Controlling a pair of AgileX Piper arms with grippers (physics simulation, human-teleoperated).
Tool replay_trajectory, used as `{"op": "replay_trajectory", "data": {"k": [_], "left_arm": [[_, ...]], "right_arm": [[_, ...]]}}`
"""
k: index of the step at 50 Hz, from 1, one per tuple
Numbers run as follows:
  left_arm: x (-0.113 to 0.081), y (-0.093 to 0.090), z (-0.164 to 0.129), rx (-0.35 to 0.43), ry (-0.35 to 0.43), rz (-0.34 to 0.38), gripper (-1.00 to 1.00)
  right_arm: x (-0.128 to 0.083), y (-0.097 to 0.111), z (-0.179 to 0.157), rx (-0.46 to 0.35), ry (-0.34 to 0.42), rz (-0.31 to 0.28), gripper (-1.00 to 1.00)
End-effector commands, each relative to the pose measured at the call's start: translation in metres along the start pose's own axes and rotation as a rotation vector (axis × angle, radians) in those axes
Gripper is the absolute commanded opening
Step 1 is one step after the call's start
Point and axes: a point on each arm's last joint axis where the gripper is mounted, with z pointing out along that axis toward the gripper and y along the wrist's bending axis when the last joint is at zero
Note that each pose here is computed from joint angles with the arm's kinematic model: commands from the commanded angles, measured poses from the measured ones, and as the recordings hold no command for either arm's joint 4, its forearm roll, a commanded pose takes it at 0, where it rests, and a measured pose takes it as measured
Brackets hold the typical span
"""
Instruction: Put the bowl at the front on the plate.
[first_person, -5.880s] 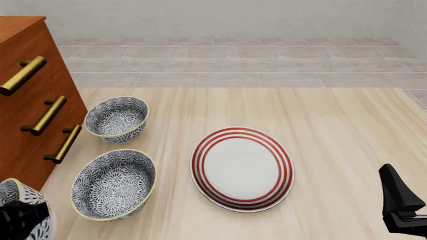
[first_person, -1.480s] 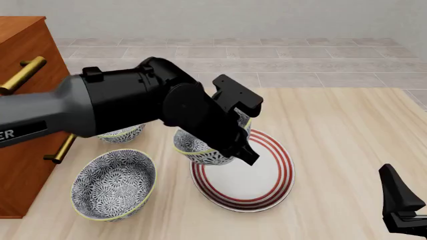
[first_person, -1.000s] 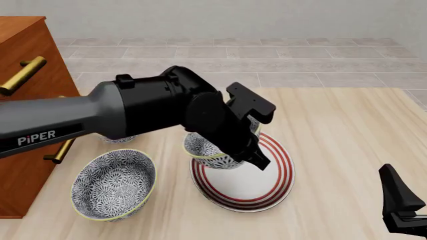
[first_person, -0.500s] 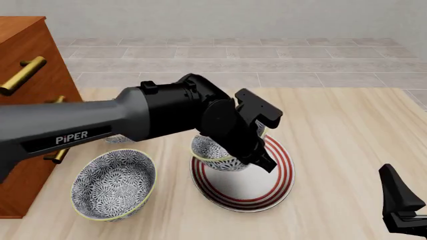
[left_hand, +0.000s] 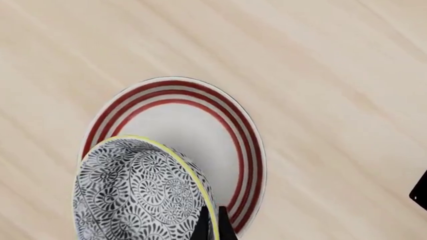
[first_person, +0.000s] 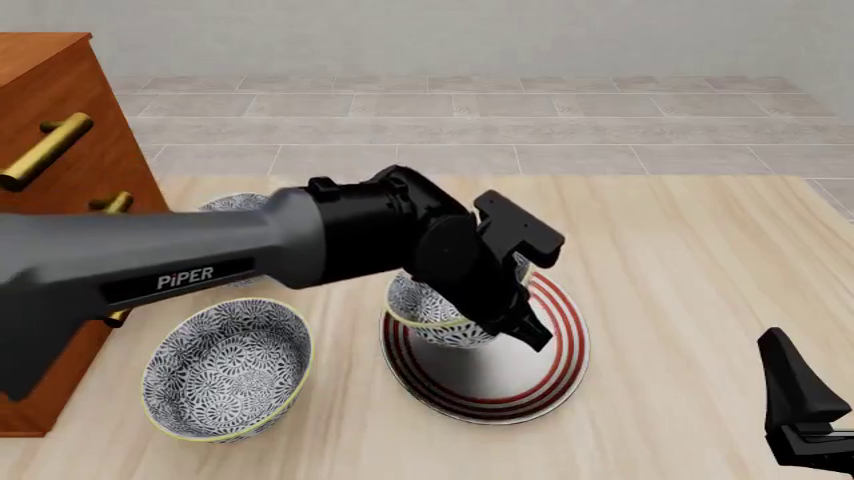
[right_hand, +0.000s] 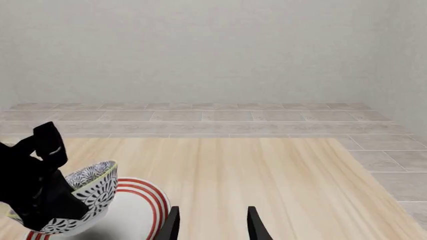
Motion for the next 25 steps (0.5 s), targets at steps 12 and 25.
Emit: {"op": "replay_trajectory", "data": {"k": [12,25], "left_arm": [[0.002,-0.007,0.02,0.007,0.012,0.017,-1.0],[0.005,-0.002,0.022,0.001,0.021,0.013,1.0]], "right_arm": [[0.0,0.0,0.0,0.0,0.0,0.0,1.0],[0.0,0.0,0.0,0.0,0.0,0.0,1.0]]}}
